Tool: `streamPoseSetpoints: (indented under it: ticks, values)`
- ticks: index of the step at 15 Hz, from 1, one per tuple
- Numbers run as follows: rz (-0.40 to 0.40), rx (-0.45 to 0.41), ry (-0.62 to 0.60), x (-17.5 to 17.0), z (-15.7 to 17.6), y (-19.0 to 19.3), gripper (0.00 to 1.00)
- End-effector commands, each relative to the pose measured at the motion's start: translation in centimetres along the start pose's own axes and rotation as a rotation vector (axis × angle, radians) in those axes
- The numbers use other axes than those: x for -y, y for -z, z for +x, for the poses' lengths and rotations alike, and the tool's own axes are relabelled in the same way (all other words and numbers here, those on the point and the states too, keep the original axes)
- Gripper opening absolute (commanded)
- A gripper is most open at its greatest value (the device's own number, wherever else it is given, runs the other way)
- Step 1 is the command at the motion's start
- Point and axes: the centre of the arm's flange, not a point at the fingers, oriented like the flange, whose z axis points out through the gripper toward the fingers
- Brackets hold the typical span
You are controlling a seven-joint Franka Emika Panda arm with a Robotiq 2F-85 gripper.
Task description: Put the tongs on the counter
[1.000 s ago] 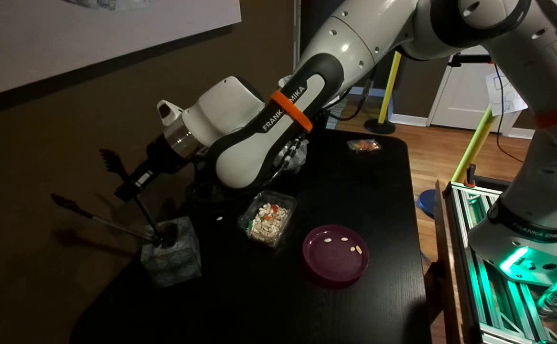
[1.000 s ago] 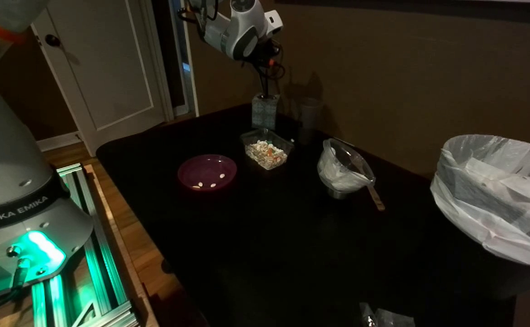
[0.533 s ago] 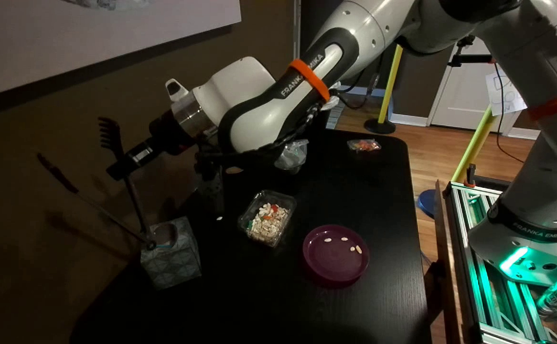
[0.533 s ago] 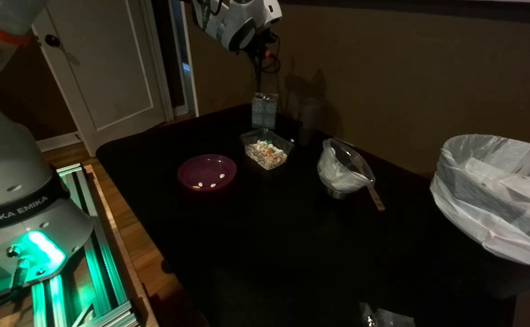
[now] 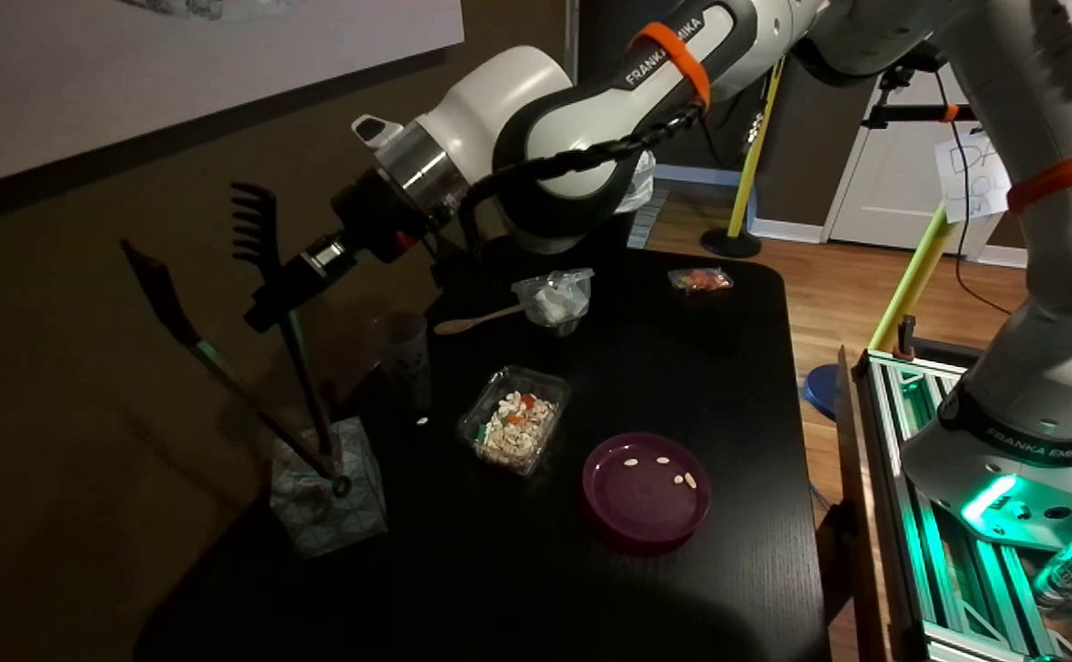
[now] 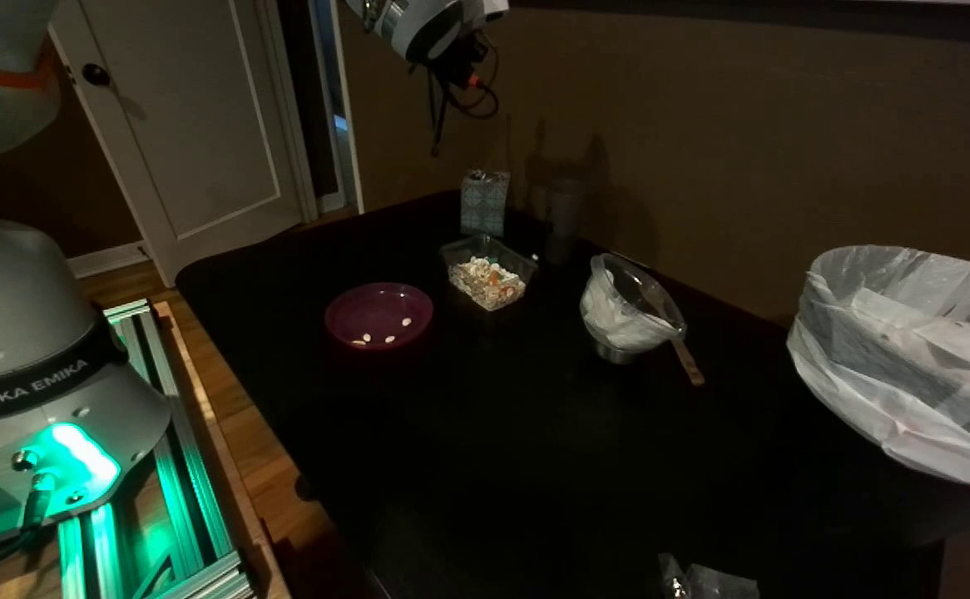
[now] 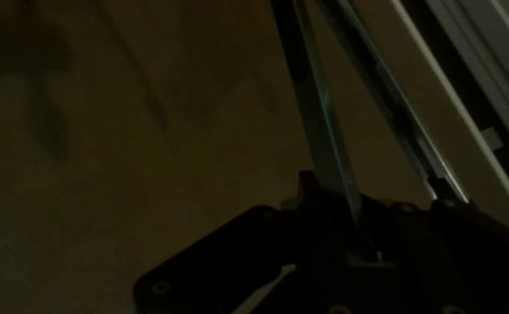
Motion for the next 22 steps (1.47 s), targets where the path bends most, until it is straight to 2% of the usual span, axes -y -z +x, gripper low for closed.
streamPoseSetpoints:
  ticks: [1,7,12,16,19,20,22]
  values:
    - [0.092,0.177,-0.054,0.3,-2.9,-0.1,0.01]
    - [0.192,0.529,-0.145,-0.1,-7.7,-2.4,0.01]
    - [0.212,0.811,-0.285,-3.0,-12.2,-3.7,0.01]
    - [0.192,1.006,-0.410,-6.0,-15.1,-4.6,0.01]
    - [0.157,1.100,-0.491,-7.7,-16.6,-5.3,0.01]
    - [0.153,1.097,-0.507,-8.0,-16.6,-5.5,0.01]
    - [0.209,1.046,-0.522,-8.2,-16.0,-5.4,0.01]
